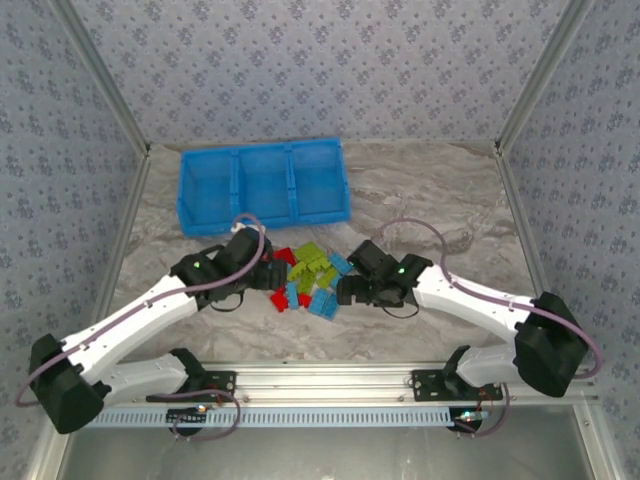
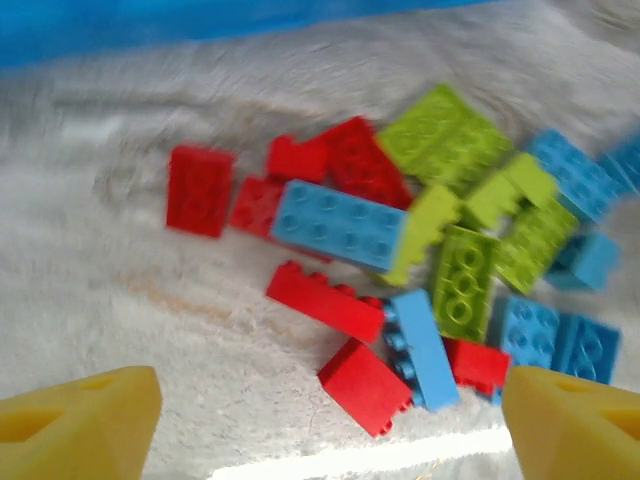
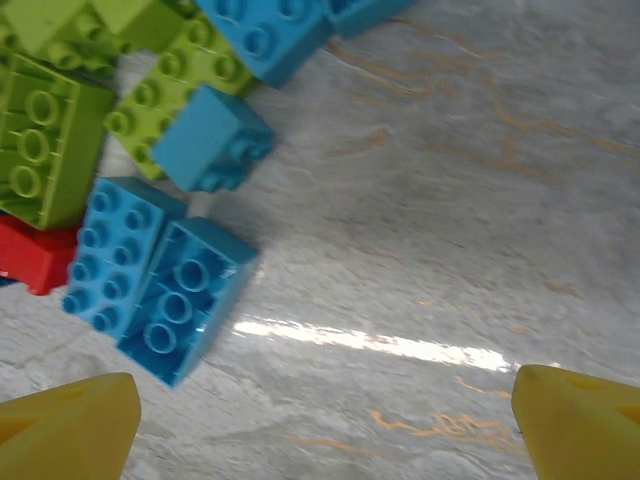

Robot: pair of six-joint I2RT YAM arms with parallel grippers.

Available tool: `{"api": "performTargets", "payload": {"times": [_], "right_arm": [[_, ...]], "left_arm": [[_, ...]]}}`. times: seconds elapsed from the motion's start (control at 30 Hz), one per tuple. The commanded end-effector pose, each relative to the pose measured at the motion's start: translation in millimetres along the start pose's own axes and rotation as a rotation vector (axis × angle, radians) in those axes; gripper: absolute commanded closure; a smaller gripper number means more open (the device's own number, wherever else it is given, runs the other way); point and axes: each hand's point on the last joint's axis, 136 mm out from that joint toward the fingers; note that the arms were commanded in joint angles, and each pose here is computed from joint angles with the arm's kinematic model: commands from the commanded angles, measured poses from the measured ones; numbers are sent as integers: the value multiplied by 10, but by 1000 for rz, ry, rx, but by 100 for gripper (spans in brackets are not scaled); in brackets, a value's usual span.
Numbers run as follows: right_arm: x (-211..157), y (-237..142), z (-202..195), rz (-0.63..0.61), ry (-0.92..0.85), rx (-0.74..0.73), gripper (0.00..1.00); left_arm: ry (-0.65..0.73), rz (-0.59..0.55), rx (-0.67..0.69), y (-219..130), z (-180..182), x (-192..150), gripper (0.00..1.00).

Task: Sort the legos into containers by color

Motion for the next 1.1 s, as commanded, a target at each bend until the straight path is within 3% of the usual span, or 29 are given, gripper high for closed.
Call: {"api": "performTargets", "payload": {"times": [0.0,0.17,0.33,0.47,0.8,1.07], "right_arm": [[152,-103,278,-81,14,50,1],[127,-102,254,-92,6,30,0],[107,-108,204,-99,18,25,0],[100,-150,169,-118,27,30,0],[48,-187,48,-120,41,14,0],[23,-215,69,-126,26,10,0]], "left_arm": [[-311,58,-55,205,62,-49,17],[-369,74,-34,425,-4,161,26],[-512,216,-19,749,-153,58,20],[-589,257,37,898,-113,-52,20],[-550,256,52,1099,-97,-15,19],[-525,258,39,1193,-102,9,34]]}}
Point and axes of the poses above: each hand's point on the last joint's axis, 136 mm out from that joint toward the fingers, its own y axis out along the fingers, its own z axis along the line the jaws close on, x = y × z, and after that the axes turned 12 degrees about y, right-handed
